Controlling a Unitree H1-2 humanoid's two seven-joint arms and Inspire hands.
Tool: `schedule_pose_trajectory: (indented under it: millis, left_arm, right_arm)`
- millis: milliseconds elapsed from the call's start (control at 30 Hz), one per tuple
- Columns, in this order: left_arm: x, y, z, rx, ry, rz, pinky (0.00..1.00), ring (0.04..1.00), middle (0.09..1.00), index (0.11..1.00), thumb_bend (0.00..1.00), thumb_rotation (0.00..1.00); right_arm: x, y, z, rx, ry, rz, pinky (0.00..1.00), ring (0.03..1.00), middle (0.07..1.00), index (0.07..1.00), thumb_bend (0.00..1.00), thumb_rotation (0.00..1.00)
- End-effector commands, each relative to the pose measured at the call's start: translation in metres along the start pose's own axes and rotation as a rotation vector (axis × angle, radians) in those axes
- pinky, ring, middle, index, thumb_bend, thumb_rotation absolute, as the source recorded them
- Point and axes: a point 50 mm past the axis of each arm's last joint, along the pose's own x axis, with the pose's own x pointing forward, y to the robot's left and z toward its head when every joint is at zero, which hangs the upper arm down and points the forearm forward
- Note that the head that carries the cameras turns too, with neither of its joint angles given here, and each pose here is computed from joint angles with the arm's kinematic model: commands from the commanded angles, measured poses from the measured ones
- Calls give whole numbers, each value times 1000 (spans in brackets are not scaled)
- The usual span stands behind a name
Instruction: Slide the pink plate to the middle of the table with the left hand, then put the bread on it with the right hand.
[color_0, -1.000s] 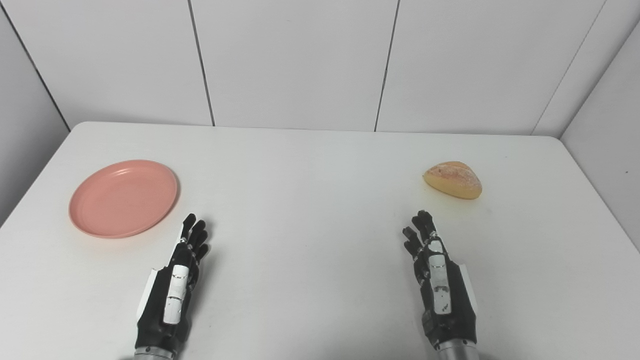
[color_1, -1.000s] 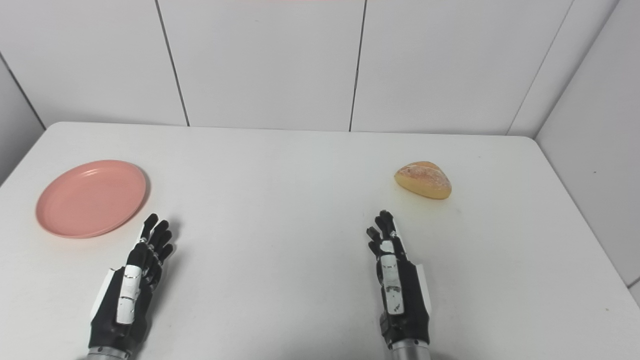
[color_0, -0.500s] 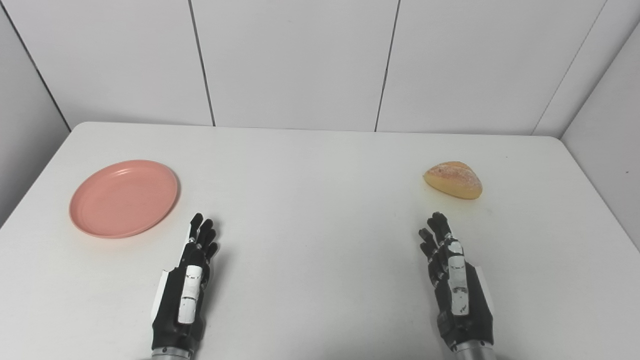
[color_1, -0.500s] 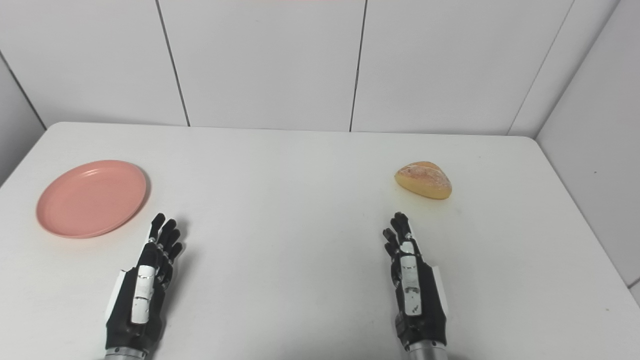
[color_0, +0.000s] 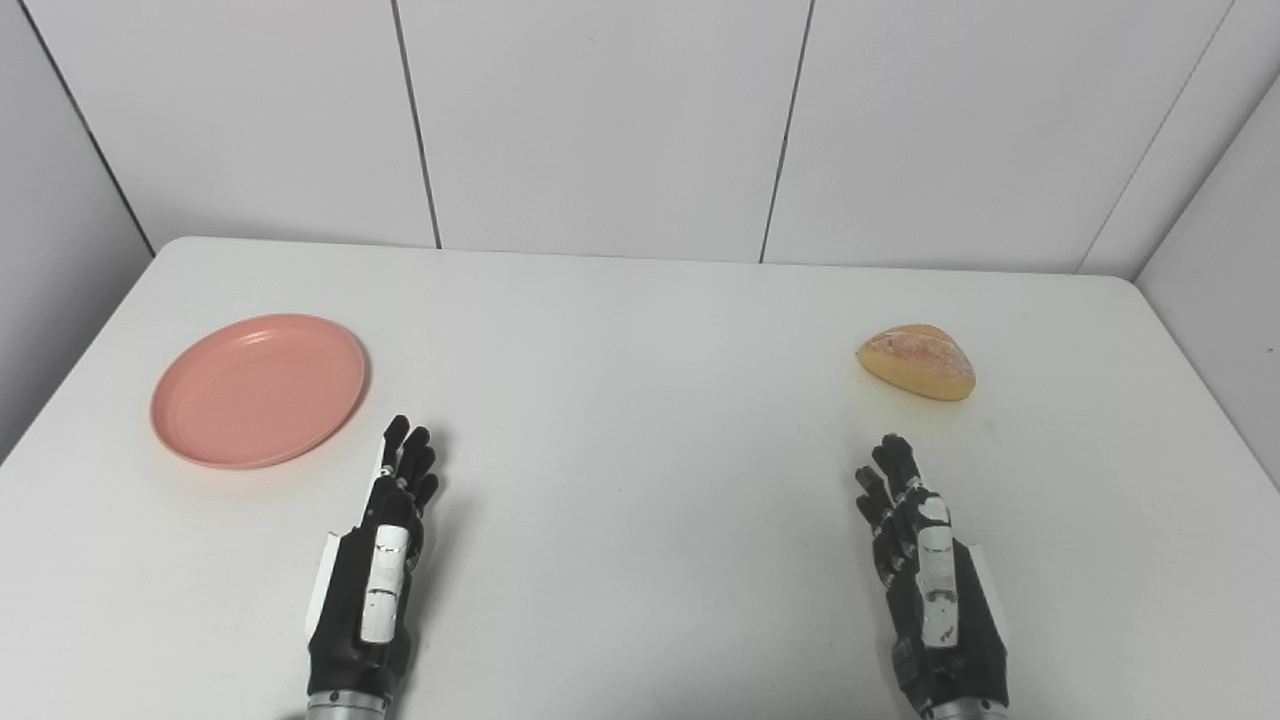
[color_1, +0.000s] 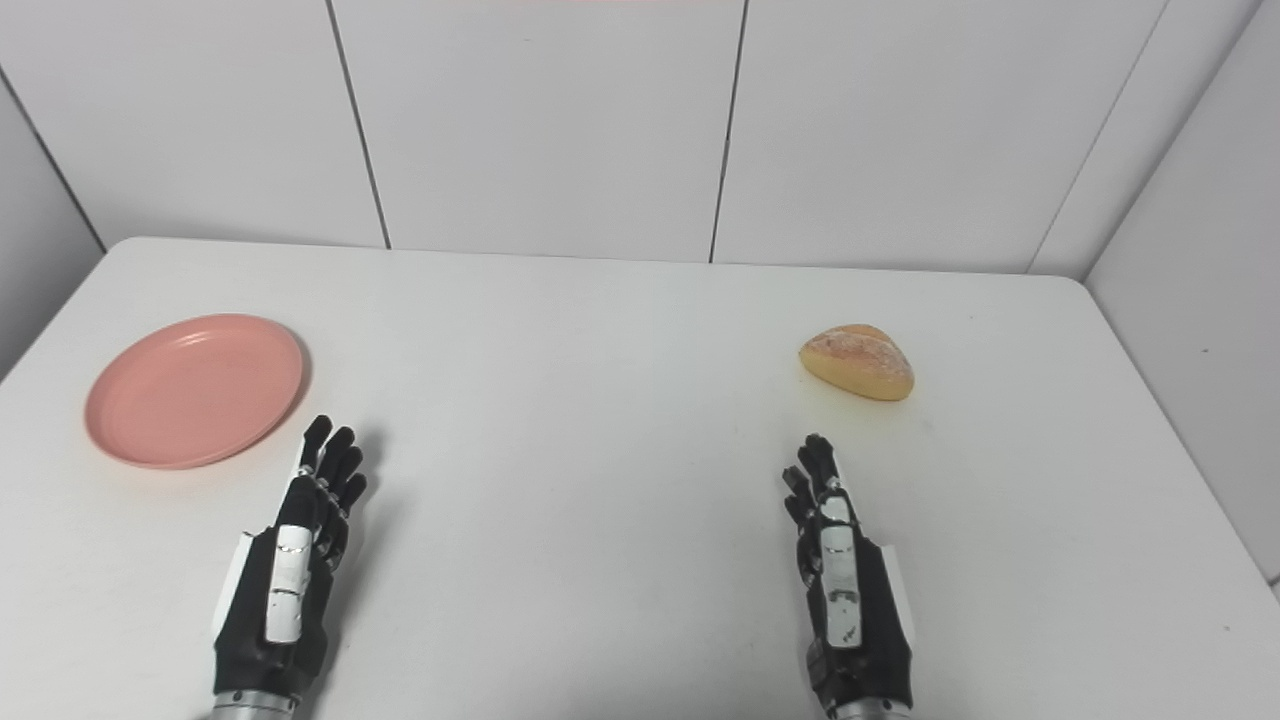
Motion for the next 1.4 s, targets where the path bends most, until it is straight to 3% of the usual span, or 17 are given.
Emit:
schedule_pose_trajectory:
  millis: [0,467,700,967,1367]
  left_arm:
    - [1,-2,7,-5,-39,-5,1000,1000,1000,1000,768,963]
    - [0,-1,-2,3,-14,-17,1000,1000,1000,1000,790,964]
    - [-1,-19,-16,1,-5,-10,1000,1000,1000,1000,823,956]
    - [1,-45,-28,23,-26,-2,1000,990,1000,1000,784,981]
    - [1,-57,-40,17,-28,-5,1000,1000,1000,1000,709,971]
  right_arm:
    - [1,3,7,-2,-41,16,1000,980,980,960,806,1000]
    - [2,1,0,9,-20,20,1000,977,981,967,823,1000]
    - [1,-18,-7,6,-12,25,1000,984,989,980,821,1000]
    - [2,-44,-17,1,-8,48,1000,1000,1000,1000,798,1000]
    - [6,-54,-31,2,1,50,1000,1000,1000,1000,787,1000]
